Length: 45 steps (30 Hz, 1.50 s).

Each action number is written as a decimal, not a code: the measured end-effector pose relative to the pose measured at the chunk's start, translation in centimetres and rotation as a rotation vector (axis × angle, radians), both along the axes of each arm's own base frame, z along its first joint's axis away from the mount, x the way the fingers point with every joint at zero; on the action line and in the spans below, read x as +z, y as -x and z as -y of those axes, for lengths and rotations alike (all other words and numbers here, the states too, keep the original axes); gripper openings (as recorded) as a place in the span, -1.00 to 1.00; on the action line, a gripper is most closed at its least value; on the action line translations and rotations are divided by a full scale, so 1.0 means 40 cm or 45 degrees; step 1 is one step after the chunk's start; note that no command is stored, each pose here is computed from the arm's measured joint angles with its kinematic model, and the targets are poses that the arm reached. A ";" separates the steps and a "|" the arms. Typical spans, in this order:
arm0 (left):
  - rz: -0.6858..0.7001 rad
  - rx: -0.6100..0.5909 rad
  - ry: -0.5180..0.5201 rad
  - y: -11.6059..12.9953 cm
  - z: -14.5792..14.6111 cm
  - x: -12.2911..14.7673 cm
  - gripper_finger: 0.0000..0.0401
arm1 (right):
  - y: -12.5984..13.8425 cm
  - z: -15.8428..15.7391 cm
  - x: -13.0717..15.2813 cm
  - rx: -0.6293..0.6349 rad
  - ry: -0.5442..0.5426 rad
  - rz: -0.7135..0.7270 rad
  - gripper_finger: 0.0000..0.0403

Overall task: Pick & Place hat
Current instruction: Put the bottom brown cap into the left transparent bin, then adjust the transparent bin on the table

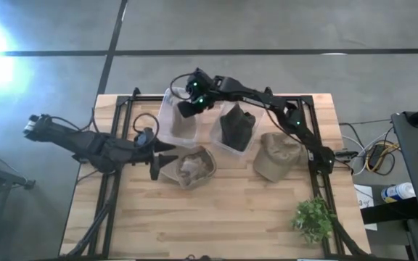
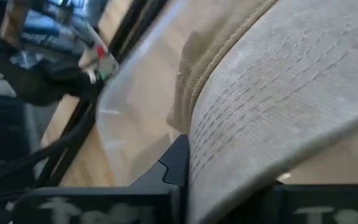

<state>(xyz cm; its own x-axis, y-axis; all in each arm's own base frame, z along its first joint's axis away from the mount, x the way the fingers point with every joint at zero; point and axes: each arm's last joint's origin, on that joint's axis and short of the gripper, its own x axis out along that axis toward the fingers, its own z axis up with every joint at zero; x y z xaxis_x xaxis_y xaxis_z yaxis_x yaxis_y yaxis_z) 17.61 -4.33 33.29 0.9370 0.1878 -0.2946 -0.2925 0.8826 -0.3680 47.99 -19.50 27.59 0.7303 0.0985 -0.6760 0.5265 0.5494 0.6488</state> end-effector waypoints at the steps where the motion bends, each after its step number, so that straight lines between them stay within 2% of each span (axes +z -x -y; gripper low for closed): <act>1: -0.010 0.008 -0.005 0.009 -0.006 0.001 0.04 | -0.005 0.003 -0.022 -0.001 -0.026 -0.024 -0.84; 5: -0.059 0.036 -0.016 0.046 -0.029 0.001 0.04 | -0.009 0.004 -0.056 -0.014 -0.036 -0.085 -0.83; 8: -0.075 0.033 -0.009 0.067 -0.042 0.003 0.04 | -0.006 -0.008 -0.025 -0.034 0.025 -0.067 -0.76; 12: -0.096 0.020 -0.035 0.080 -0.054 0.003 0.04 | 0.016 -0.023 0.033 -0.058 0.099 -0.055 -0.56; 17: -0.139 0.035 -0.071 0.079 -0.067 -0.003 0.04 | 0.048 -0.031 0.045 -0.114 0.159 -0.195 -0.28; 19: -0.194 0.003 -0.056 0.081 -0.069 -0.013 0.04 | 0.054 -0.054 0.065 -0.068 0.238 -0.209 -0.20; 22: -0.303 -0.038 -0.018 0.084 -0.070 -0.048 0.04 | 0.081 -0.127 0.155 0.046 0.388 -0.157 -0.13; 24: -0.361 -0.086 0.005 0.082 -0.067 -0.085 0.04 | 0.098 -0.187 0.206 0.192 0.499 -0.117 -0.11; 26: -0.408 -0.155 0.037 0.077 -0.061 -0.129 0.04 | 0.109 -0.251 0.222 0.373 0.588 -0.140 -0.11; 30: -0.438 -0.220 0.027 0.061 -0.055 -0.233 0.04 | 0.108 -0.374 0.204 0.639 0.644 -0.221 -0.11; 35: -0.410 -0.227 0.014 0.049 -0.054 -0.362 0.04 | 0.088 -0.468 0.154 0.778 0.617 -0.283 -0.13; 40: -0.471 -0.084 0.093 0.063 -0.061 -0.459 0.04 | 0.044 -0.495 0.025 0.751 0.521 -0.401 -0.18; 45: -0.515 0.020 0.261 0.077 -0.063 -0.512 0.04 | 0.002 -0.492 -0.075 0.620 0.446 -0.385 -0.23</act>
<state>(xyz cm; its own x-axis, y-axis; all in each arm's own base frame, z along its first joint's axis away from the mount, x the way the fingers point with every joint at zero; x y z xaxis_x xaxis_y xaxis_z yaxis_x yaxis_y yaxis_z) 14.54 -1.81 12.83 0.7363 0.1004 -0.6692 -0.4615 0.7978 -0.3881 47.93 0.16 24.60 0.4316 0.1066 -0.8958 0.2955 0.9215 0.2520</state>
